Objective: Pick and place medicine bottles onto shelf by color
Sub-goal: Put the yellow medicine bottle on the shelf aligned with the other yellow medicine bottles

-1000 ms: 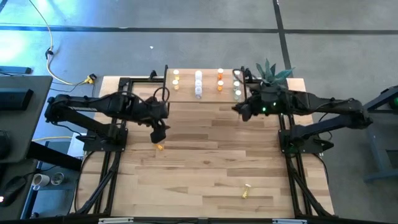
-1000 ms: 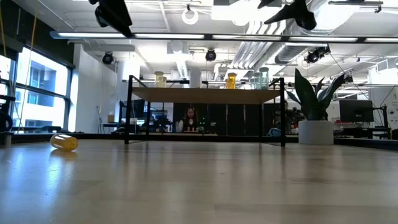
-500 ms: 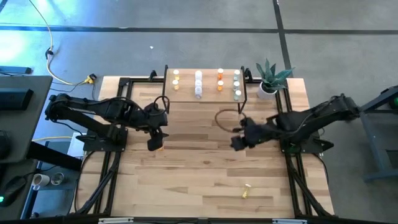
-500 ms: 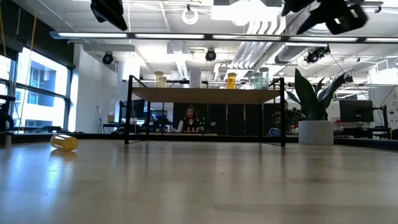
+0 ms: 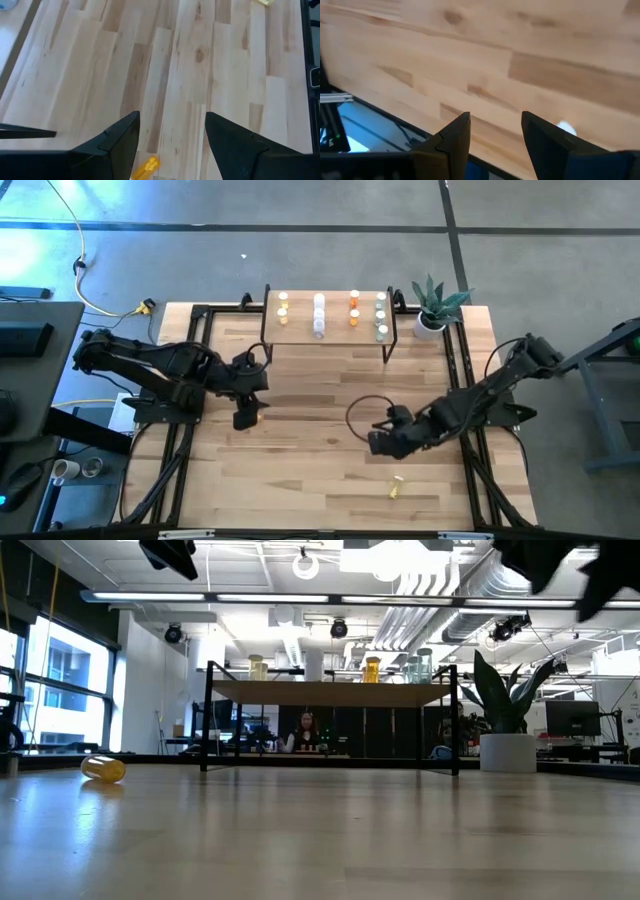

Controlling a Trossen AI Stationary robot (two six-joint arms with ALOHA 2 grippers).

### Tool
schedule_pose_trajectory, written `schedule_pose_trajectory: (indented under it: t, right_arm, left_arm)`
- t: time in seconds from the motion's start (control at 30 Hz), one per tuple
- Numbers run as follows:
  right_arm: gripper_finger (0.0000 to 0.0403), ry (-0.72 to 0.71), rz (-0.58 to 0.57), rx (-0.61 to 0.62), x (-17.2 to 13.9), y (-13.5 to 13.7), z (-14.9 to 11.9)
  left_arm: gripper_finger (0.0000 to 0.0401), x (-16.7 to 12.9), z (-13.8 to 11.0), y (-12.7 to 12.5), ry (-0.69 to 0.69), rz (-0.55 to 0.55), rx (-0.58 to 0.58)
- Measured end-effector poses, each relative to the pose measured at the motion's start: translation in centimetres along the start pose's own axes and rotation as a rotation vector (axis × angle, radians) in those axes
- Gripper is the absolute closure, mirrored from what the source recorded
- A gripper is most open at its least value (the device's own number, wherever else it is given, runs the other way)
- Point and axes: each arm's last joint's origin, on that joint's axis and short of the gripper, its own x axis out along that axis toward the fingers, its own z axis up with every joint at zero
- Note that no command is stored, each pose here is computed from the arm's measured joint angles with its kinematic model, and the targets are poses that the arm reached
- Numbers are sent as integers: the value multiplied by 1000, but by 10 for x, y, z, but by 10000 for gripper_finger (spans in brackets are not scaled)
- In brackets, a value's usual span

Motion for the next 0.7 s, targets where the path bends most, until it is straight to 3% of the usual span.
schedule_pose_trajectory:
  t: [0.47,0.7]
  right_arm:
    - [235,37,-119,175,31,-23,-61]
    - [235,31,-171,142,50,-34,-80]
  left_arm:
    - [185,-2,-4,-12,3,-35,10]
    - [185,-3,-6,-16,5,-47,26]
